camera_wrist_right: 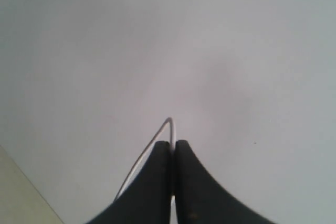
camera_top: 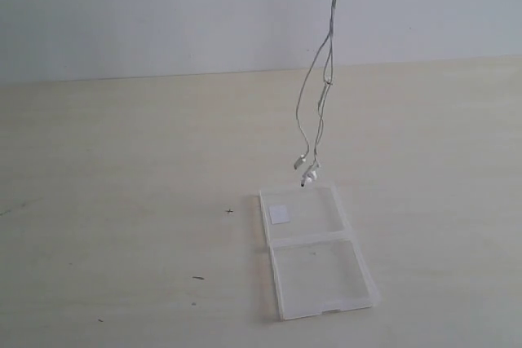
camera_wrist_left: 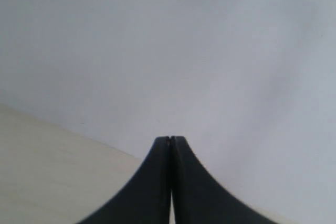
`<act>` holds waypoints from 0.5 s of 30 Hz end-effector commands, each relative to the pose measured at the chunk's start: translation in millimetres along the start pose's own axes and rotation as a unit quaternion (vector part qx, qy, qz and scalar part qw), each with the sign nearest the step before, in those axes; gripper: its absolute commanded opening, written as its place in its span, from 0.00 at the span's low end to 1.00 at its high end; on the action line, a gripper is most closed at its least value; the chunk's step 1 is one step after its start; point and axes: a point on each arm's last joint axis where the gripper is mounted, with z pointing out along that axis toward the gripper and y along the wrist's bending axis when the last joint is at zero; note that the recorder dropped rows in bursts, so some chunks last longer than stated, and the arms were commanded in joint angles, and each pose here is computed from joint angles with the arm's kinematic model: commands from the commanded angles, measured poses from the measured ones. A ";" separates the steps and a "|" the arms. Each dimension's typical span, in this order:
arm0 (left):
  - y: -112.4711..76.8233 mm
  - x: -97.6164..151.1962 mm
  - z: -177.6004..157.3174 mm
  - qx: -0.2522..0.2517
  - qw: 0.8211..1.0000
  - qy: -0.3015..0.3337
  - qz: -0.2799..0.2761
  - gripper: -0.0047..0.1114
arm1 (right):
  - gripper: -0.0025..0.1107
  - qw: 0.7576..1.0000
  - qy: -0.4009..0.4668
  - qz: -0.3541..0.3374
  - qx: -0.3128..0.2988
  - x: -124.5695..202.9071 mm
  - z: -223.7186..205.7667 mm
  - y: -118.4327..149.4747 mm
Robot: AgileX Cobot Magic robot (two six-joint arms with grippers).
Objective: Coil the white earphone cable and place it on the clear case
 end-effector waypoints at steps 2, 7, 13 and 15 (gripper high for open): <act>-2.6 6.5 -1.0 0.006 0.998 0.049 -0.027 0.04 | 0.02 1.000 -0.004 0.002 0.003 -2.6 -3.1 -0.7; -19.2 2.3 -5.3 0.044 0.989 0.133 0.035 0.04 | 0.02 1.000 -0.011 0.012 0.000 -2.2 0.5 0.1; -51.2 -3.7 -4.1 0.192 0.967 0.158 0.056 0.04 | 0.02 0.998 -0.041 0.040 -0.008 -6.9 2.0 1.3; -64.5 -4.5 -4.1 0.275 0.945 0.143 0.103 0.04 | 0.02 0.997 -0.050 0.051 -0.017 -8.6 1.8 2.9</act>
